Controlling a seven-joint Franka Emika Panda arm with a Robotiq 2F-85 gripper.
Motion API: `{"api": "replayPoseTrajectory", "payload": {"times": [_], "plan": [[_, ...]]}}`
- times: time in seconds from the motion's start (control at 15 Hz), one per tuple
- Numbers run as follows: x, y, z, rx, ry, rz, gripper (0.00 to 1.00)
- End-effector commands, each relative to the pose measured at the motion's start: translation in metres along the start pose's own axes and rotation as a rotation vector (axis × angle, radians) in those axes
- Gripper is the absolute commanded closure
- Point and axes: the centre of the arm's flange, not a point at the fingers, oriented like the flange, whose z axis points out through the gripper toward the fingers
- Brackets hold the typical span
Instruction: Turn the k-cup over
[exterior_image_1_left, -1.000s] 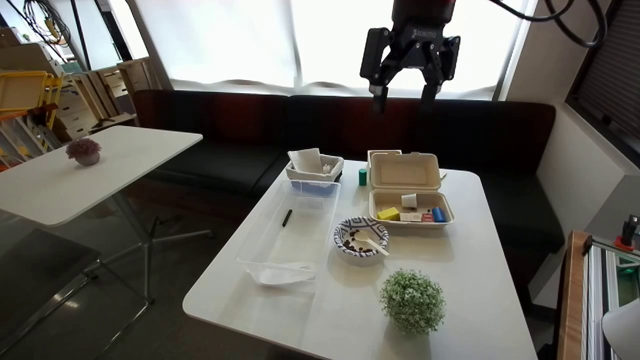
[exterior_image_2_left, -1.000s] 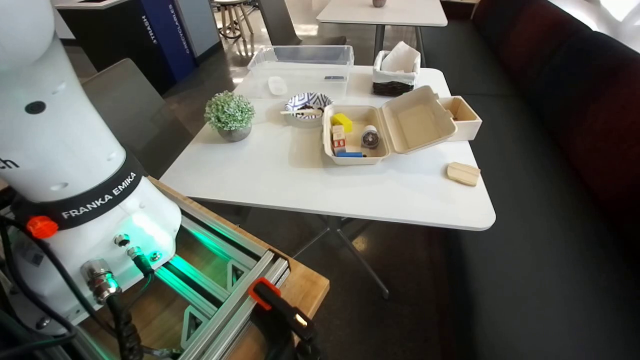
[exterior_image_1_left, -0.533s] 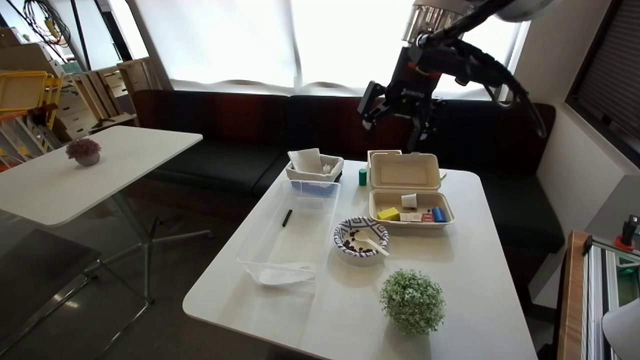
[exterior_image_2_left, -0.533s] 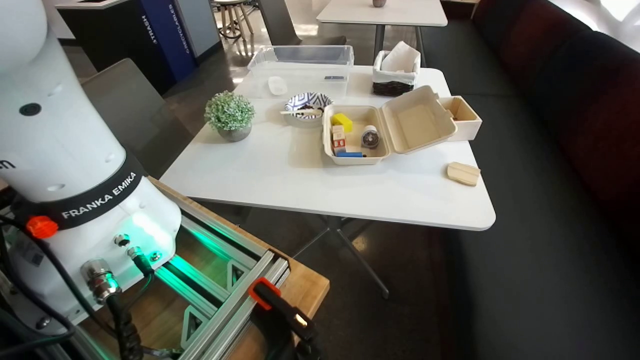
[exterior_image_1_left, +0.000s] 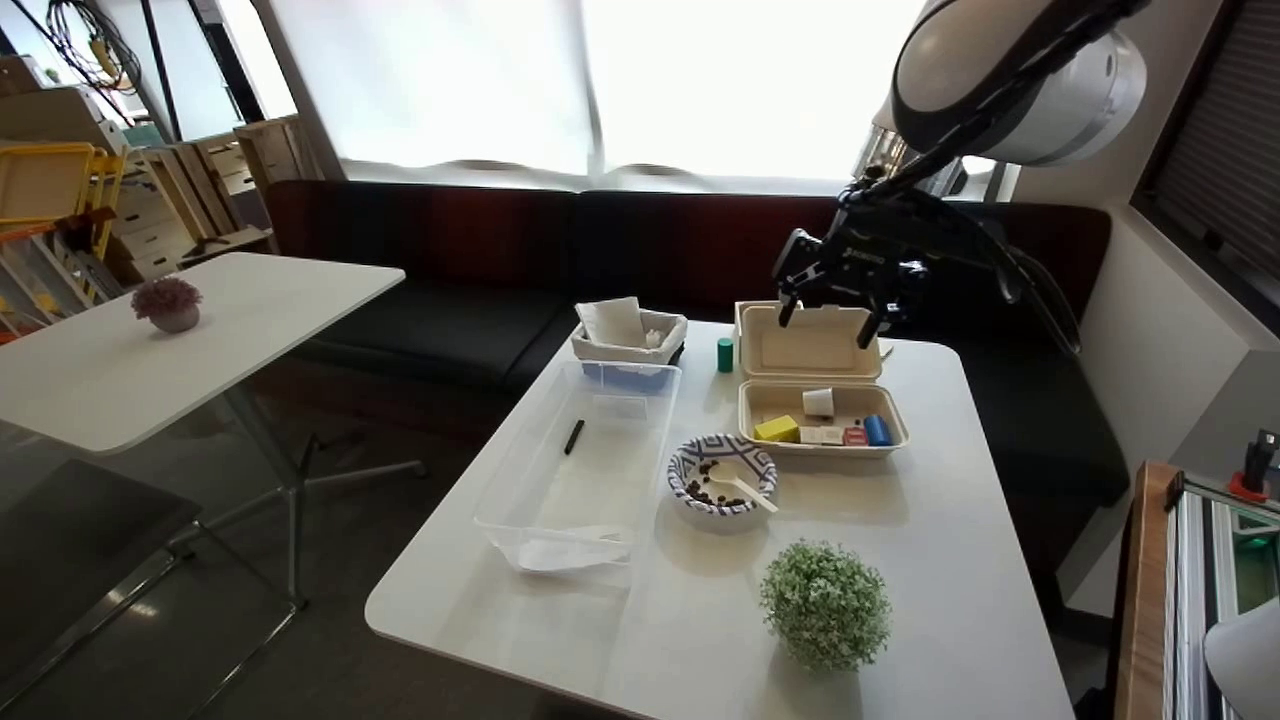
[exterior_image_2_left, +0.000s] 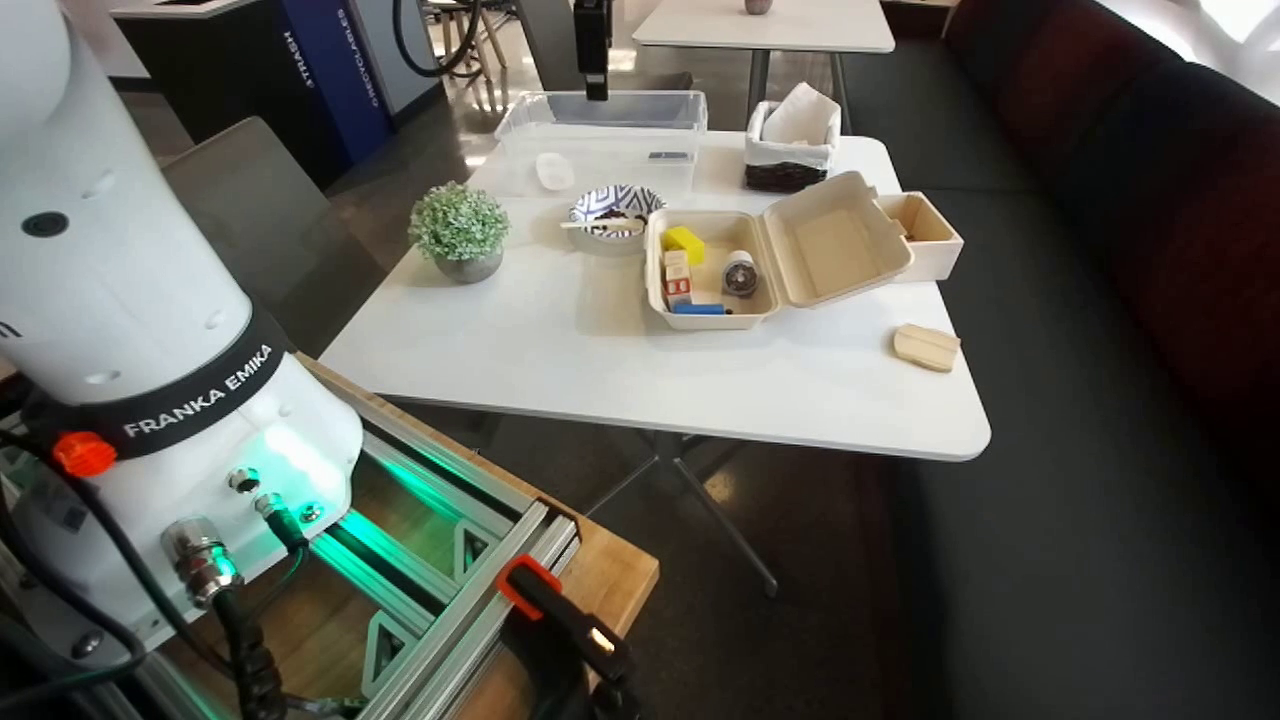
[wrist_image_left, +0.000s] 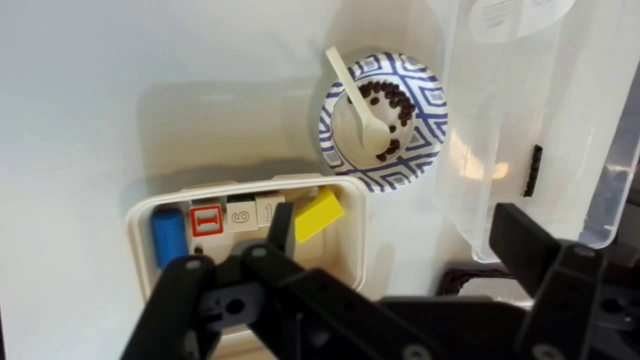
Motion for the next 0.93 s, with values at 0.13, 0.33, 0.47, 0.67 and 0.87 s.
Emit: {"api": "replayPoseTrajectory", "payload": {"times": [0.13,0.33,0.47,0.67,0.87], "plan": [[-0.002,-0.004,-0.002,0.005,0.002,-0.011,0.00],[-0.003,-0.006,-0.003,0.007,0.003,-0.017,0.00],[0.009,-0.015,0.006,-0.022,0.018,0.025,0.00],[0.040,-0.024,0.020,-0.057,0.033,0.080,0.00],[0.065,-0.030,0.034,-0.133,0.083,0.130,0.00]]}}
